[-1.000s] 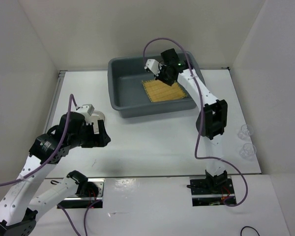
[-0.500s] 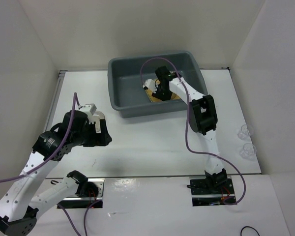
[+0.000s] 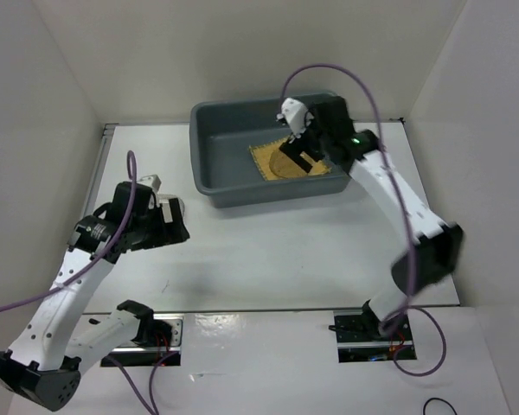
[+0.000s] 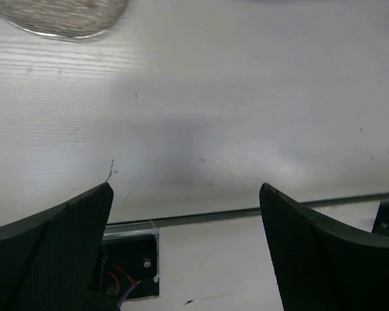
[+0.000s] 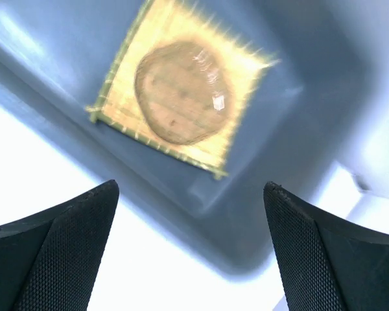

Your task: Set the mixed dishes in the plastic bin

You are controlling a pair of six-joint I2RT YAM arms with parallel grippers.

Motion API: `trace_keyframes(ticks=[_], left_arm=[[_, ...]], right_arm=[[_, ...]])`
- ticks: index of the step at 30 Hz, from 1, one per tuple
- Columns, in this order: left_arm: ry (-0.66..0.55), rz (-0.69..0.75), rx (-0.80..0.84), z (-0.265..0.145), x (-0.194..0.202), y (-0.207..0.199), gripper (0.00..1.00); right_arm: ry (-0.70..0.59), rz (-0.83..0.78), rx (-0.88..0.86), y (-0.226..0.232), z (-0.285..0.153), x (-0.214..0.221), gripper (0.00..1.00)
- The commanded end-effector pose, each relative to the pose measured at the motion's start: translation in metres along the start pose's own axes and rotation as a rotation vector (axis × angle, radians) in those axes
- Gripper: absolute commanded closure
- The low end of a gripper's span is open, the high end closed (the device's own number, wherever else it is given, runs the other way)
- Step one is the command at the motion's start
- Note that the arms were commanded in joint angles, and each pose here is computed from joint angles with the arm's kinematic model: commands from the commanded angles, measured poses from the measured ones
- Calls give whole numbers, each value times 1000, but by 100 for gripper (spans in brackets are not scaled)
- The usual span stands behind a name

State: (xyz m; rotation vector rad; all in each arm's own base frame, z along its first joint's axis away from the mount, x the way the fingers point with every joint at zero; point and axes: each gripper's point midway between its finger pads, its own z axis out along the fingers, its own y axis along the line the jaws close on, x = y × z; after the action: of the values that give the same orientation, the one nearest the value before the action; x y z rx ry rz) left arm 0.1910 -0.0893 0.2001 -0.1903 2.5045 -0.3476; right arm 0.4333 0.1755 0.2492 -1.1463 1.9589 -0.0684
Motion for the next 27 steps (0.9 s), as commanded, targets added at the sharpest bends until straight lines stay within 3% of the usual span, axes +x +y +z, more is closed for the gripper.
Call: trace_keyframes(ticks=[1, 2, 5, 9, 15, 20, 23, 27], left_arm=[[-142, -97, -10, -15, -39, 5, 0], [-189, -140, -10, -19, -49, 5, 0], [-320, -307, -15, -30, -82, 9, 0], [-322, -525, -51, -1, -92, 30, 0], [-358, -827, -236, 44, -92, 108, 0], [-366, -864, -351, 64, -93, 158, 0], [-272, -862, -360, 95, -85, 176, 0], [-53, -885, -396, 145, -60, 193, 0]], right_arm=[[-169, 129, 161, -7, -92, -12, 3], [-89, 141, 150, 8, -84, 26, 3], [-66, 191, 279, 4, -119, 75, 3], [-12, 310, 219, 48, -130, 141, 3], [18, 383, 316, 51, -137, 177, 3], [41, 385, 358, 51, -134, 190, 3], [40, 394, 358, 51, -134, 190, 3], [29, 383, 355, 51, -136, 188, 3]])
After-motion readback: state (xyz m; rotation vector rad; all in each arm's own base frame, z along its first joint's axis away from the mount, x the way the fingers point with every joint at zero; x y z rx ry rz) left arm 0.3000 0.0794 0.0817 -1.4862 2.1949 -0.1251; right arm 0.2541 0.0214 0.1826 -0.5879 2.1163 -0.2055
